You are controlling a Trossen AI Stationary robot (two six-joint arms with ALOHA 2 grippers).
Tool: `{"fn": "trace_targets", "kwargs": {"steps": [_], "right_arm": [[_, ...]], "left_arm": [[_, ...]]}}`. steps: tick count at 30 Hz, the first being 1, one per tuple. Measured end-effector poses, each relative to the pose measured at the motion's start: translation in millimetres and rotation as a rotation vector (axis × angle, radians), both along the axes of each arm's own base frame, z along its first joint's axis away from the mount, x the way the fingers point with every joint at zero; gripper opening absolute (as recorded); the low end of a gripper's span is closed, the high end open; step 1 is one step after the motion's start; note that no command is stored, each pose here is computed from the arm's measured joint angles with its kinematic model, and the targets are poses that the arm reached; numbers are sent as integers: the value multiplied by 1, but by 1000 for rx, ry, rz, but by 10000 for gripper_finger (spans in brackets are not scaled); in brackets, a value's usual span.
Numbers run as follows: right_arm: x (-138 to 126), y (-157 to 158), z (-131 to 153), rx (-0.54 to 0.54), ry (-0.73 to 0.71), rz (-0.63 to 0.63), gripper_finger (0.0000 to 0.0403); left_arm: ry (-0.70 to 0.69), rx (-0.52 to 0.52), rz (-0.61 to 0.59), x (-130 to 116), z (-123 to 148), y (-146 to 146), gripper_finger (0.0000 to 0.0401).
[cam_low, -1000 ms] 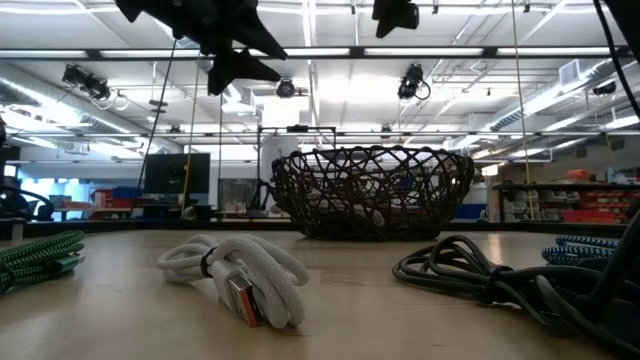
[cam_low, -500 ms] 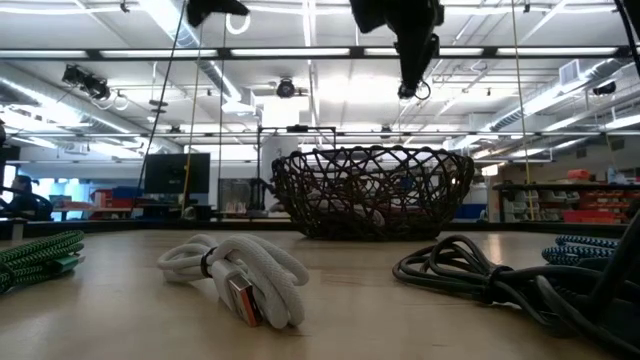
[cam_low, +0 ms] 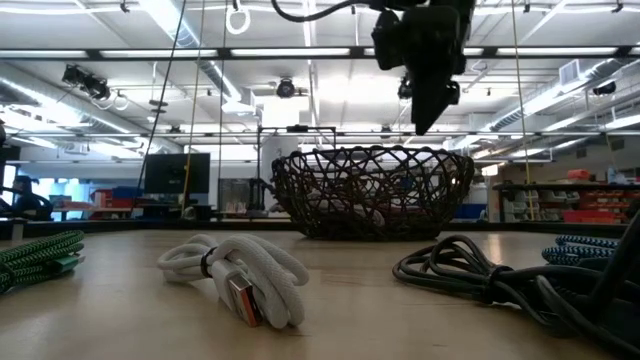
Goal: Pick and place USB-C Cables
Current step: Adjust the black mesh basket
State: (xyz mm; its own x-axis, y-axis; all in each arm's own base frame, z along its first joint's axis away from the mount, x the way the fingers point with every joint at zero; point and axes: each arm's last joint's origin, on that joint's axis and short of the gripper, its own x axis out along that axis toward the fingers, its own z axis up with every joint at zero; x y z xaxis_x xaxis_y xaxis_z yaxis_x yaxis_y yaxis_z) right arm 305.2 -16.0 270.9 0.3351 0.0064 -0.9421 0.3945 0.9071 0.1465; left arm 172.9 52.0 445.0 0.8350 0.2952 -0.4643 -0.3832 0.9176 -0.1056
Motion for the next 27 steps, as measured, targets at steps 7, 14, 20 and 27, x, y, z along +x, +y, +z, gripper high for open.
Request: {"fn": "trace_targets", "kwargs": {"steps": [7, 14, 20, 27], "right_arm": [[-15, -1, -5, -10, 9, 132, 169], [-13, -12, -9, -10, 7, 189, 170], [-10, -19, -14, -9, 17, 193, 186], [-6, -13, -15, 2, -6, 232, 208]], "left_arm": [[14, -7, 2, 0, -2, 0, 181], [5, -33, 16, 0, -2, 0, 181], [0, -48, 25, 0, -2, 0, 181], [-2, -55, 29, 0, -2, 0, 180]]}}
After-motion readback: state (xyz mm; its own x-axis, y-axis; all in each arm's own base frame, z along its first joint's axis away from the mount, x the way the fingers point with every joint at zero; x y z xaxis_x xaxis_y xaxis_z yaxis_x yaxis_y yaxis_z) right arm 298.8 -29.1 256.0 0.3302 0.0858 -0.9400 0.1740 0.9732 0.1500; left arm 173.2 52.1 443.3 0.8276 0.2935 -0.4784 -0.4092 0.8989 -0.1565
